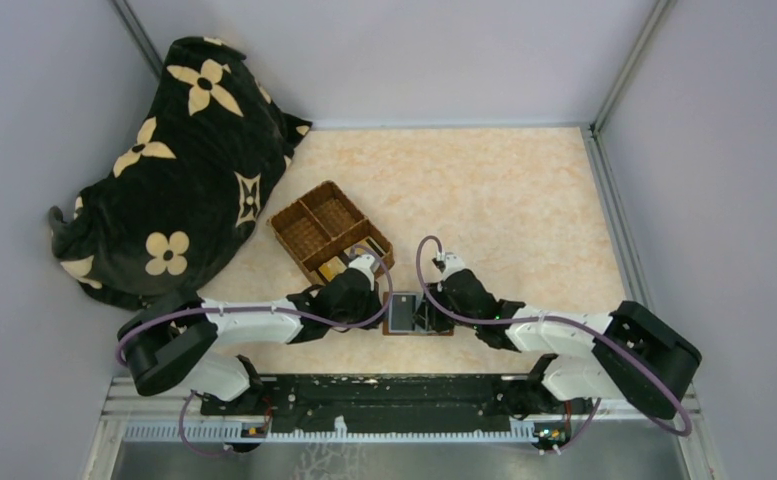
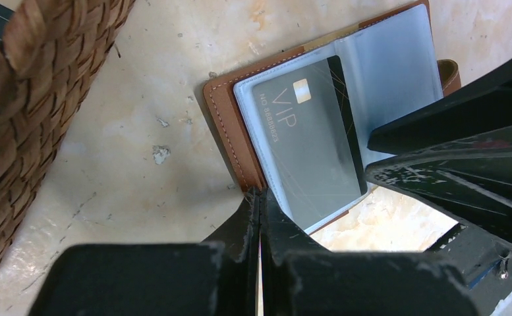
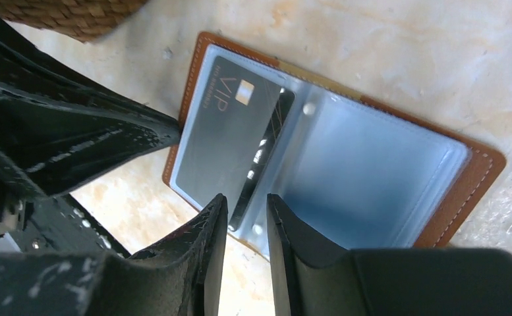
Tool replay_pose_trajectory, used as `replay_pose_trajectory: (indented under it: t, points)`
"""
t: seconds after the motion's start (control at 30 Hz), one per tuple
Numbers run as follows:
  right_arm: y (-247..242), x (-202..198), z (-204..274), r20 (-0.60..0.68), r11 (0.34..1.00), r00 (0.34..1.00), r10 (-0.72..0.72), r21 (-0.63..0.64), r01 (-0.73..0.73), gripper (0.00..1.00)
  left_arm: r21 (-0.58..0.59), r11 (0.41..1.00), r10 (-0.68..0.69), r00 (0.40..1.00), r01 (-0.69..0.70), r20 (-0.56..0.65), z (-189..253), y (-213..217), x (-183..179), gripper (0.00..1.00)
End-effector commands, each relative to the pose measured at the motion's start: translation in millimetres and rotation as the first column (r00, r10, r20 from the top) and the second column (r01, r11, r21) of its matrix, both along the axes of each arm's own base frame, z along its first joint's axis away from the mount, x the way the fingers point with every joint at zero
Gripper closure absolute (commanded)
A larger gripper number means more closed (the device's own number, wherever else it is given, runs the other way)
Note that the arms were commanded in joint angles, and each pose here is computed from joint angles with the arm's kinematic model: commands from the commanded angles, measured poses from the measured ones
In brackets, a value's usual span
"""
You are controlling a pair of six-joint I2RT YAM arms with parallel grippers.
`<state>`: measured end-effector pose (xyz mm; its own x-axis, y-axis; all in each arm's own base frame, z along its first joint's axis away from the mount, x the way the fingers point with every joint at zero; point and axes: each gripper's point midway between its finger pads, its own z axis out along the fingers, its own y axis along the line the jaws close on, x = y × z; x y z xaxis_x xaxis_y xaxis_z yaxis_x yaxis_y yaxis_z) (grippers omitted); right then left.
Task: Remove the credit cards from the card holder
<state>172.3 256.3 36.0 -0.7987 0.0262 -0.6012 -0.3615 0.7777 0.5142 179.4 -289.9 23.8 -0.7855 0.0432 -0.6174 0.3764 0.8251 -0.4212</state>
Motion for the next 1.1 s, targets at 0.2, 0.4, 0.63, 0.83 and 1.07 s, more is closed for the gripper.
replay_pose_trajectory:
  t: [0.2,0.4,0.63,0.83,1.07]
  points:
    - [20.3,-2.6,-6.9,-0.016,0.992,0.999,0.044,0.115,-0.042,0.70,-0.018,1.000,-0.017,1.000,0.017,-0.014,2.9,-3.2,-3.8,1.00]
    - [30.1,-2.7,14.0,0.018,0.979,0.997,0.070,0.192,-0.072,0.70,-0.021,1.000,-0.021,1.000,0.021,-0.022,0.2,-3.9,-5.3,1.00]
    - [32.4,-2.1,37.2,0.074,0.964,0.994,0.075,0.250,-0.091,0.72,-0.021,0.999,-0.028,0.999,0.028,-0.025,-1.0,-5.5,-5.6,1.00]
    - [34.3,-3.4,31.7,0.068,0.963,0.994,0.086,0.251,-0.101,0.73,-0.025,0.999,-0.034,0.999,0.034,-0.029,-1.6,-6.7,-6.6,1.00]
    - [50.4,-1.9,29.1,0.046,0.948,0.992,0.121,0.290,-0.129,0.73,-0.022,0.999,-0.036,0.999,0.035,-0.038,-4.3,-5.0,-8.8,1.00]
